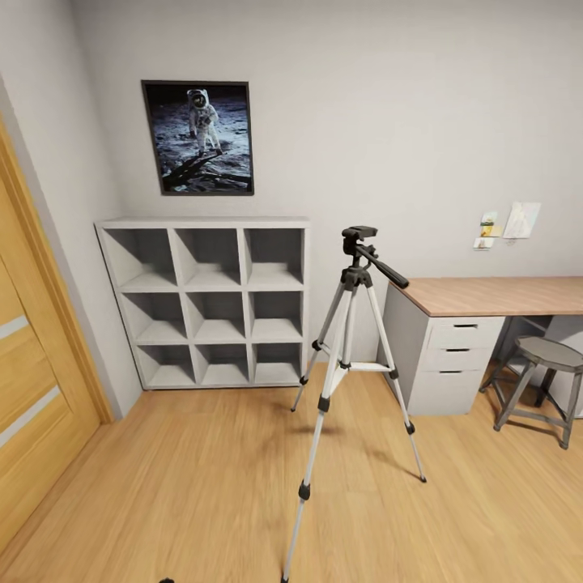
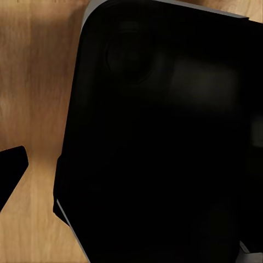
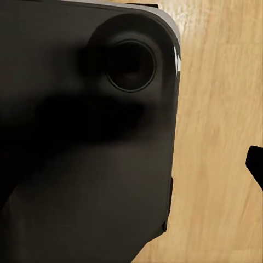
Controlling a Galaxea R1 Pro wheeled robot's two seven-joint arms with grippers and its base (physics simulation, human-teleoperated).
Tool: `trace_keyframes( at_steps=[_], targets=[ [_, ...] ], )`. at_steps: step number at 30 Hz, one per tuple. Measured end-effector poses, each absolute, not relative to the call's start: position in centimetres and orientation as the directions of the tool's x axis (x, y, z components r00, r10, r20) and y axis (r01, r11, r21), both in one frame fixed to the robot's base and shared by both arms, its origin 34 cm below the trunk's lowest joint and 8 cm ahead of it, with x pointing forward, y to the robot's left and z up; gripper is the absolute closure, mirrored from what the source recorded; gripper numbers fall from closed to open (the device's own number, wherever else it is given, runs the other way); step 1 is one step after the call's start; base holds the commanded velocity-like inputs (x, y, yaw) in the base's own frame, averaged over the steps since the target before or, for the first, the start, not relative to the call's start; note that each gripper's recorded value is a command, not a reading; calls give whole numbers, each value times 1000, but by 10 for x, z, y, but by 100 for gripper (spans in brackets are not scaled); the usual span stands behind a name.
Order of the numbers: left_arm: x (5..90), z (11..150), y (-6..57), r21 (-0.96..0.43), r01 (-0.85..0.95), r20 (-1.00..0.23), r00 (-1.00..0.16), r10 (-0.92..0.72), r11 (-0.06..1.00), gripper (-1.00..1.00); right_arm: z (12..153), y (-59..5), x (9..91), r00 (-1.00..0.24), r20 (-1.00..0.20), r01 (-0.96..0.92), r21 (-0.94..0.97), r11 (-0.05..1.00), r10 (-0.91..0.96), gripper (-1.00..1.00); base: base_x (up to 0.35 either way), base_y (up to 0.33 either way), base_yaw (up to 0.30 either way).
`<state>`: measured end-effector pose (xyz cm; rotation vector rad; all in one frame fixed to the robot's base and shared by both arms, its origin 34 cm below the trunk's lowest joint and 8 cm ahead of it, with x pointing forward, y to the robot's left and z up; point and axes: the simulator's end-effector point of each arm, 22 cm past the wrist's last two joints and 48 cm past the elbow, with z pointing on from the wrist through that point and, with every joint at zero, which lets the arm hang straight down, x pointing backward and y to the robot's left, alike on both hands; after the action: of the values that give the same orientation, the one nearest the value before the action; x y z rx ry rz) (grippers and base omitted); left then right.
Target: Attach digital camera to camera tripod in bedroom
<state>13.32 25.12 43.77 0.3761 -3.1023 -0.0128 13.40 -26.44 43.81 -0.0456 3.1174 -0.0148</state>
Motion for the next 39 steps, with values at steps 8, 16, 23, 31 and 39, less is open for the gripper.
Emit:
trace_keyframes(
  at_steps=[8, 16, 23, 31, 39],
  targets=[
    [133, 438, 251, 10, -237, 15, -971, -238, 971, -100, 438, -264, 134, -999, -24, -29, -10, 1000, -29, -100, 171, -82, 0],
    [133, 438, 251, 10, -237, 15, -971, -237, 971, -100, 438, -264, 134, -999, -24, -29, -10, 1000, -30, -100, 230, -166, 0],
    [133, 438, 251, 10, -237, 16, -971, -237, 971, -100, 438, -264, 134, -999, -24, -29, -10, 1000, -29, -100, 167, -122, 0],
    [133, 438, 251, 10, -237, 16, -971, -237, 972, -100, 438, -264, 134, -999, -24, -29, -10, 1000, -29, -100, 37, -18, 0],
    [133, 438, 252, 11, -238, 15, -971, -238, 971, -100, 438, -265, 134, -999, -24, -29, -11, 1000, -29, -100, 244, -1, 0]
  ],
)
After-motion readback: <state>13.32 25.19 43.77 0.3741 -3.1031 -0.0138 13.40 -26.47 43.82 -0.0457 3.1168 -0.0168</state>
